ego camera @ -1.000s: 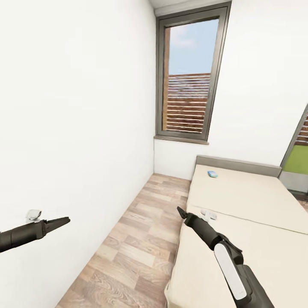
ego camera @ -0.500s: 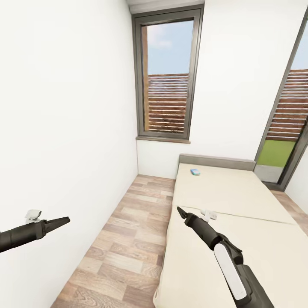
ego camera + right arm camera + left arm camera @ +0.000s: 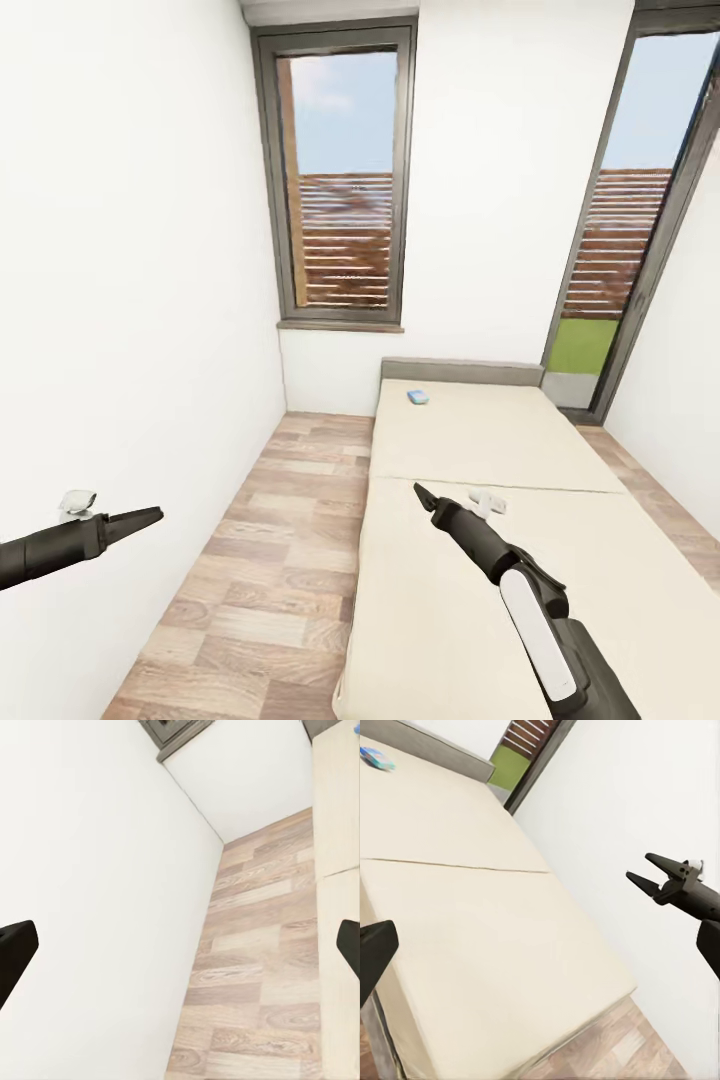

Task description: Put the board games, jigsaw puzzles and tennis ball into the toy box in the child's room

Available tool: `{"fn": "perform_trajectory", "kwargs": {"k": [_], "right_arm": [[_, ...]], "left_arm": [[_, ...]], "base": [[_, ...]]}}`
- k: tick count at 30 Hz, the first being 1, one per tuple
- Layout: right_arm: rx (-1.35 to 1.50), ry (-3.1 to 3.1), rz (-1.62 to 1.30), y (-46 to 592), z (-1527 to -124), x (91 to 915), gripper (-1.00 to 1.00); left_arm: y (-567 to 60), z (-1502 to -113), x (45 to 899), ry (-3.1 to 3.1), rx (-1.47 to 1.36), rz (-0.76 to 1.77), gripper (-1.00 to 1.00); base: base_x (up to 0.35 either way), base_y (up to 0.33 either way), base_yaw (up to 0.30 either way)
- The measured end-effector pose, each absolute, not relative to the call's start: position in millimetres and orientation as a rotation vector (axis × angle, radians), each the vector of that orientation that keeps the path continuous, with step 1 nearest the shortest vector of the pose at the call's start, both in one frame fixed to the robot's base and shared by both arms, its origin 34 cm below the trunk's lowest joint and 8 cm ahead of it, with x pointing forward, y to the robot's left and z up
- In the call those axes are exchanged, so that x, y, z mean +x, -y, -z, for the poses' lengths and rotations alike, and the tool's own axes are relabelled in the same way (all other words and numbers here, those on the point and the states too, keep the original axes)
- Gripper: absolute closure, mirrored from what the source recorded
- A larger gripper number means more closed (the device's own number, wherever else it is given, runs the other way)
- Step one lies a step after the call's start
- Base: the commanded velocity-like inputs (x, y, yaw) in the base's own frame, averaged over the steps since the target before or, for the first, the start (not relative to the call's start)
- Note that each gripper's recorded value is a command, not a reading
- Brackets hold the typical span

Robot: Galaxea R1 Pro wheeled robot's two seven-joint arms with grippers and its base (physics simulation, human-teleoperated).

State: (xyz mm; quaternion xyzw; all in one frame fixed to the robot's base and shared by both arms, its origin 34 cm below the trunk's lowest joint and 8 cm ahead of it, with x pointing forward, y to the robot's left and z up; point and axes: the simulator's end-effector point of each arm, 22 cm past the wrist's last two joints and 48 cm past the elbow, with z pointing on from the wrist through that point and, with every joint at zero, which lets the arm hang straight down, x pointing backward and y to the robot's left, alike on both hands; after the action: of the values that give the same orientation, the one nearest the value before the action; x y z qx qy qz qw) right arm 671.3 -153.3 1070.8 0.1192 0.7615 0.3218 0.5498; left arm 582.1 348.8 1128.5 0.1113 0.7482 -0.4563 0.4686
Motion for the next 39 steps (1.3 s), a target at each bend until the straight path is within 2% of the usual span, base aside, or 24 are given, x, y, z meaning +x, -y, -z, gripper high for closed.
{"fn": "perform_trajectory", "kwargs": {"k": [39], "right_arm": [[0.294, -1.742, -0.77, 165, -1097, 674, -1.0]], "left_arm": [[-351, -1131, 581, -1.83, 0.276, 1.119, -1.0]], "base": [[0.0, 0.022, -0.28]]}}
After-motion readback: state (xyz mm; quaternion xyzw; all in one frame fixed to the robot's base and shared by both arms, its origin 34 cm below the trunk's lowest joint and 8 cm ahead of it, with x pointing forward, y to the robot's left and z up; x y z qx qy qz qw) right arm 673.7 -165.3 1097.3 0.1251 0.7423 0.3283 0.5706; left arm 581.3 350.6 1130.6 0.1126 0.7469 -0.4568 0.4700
